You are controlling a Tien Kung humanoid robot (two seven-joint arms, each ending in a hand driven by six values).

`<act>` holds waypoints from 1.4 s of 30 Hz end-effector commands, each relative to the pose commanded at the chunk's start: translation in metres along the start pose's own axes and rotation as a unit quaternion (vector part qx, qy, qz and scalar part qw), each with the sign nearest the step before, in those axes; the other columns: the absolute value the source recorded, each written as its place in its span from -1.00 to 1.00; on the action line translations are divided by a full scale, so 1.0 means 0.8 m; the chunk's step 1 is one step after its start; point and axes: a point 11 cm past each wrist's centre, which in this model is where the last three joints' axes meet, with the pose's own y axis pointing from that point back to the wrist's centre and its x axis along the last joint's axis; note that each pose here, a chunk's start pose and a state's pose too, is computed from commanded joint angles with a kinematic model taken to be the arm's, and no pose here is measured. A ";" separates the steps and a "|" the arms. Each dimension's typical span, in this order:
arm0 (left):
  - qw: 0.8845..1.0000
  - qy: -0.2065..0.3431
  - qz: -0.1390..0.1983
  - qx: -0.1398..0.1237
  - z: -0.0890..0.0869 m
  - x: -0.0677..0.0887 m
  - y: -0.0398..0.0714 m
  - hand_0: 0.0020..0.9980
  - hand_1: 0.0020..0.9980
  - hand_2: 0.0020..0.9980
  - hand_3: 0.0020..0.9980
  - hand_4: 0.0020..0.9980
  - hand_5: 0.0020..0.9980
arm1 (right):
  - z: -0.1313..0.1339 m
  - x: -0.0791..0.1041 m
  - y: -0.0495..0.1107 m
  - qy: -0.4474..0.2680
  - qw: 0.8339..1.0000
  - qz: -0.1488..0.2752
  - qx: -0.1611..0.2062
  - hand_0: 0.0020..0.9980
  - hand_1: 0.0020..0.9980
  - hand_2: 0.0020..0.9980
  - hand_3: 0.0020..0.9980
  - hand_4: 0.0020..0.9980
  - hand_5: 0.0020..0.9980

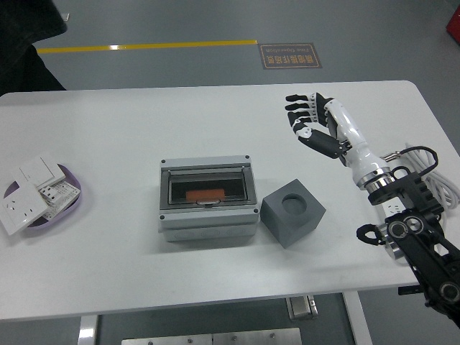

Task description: Pick up the cylinder from the cube,place it in the box,flap close box

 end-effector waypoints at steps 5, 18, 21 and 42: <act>1.000 0.003 0.001 0.006 -0.008 0.002 -0.001 0.27 0.32 0.14 0.26 0.42 -0.38 | 0.022 0.052 0.021 -0.074 0.994 0.075 0.007 0.13 0.20 0.28 0.37 0.13 -0.46; 1.000 0.003 0.004 0.017 -0.023 0.006 -0.002 0.27 0.32 0.14 0.26 0.42 -0.39 | 0.028 0.103 0.034 -0.135 0.978 0.156 0.035 0.19 0.22 0.30 0.35 0.34 -0.57; 1.000 0.001 0.004 0.019 -0.025 0.007 -0.002 0.27 0.32 0.14 0.26 0.42 -0.39 | 0.028 0.100 0.034 -0.136 0.978 0.154 0.036 0.19 0.22 0.30 0.35 0.34 -0.57; 1.000 -0.008 0.014 0.019 -0.022 0.021 0.000 0.27 0.32 0.14 0.26 0.42 -0.39 | 0.042 0.103 0.041 -0.142 0.974 0.173 0.030 0.31 0.24 0.30 0.33 0.46 -0.65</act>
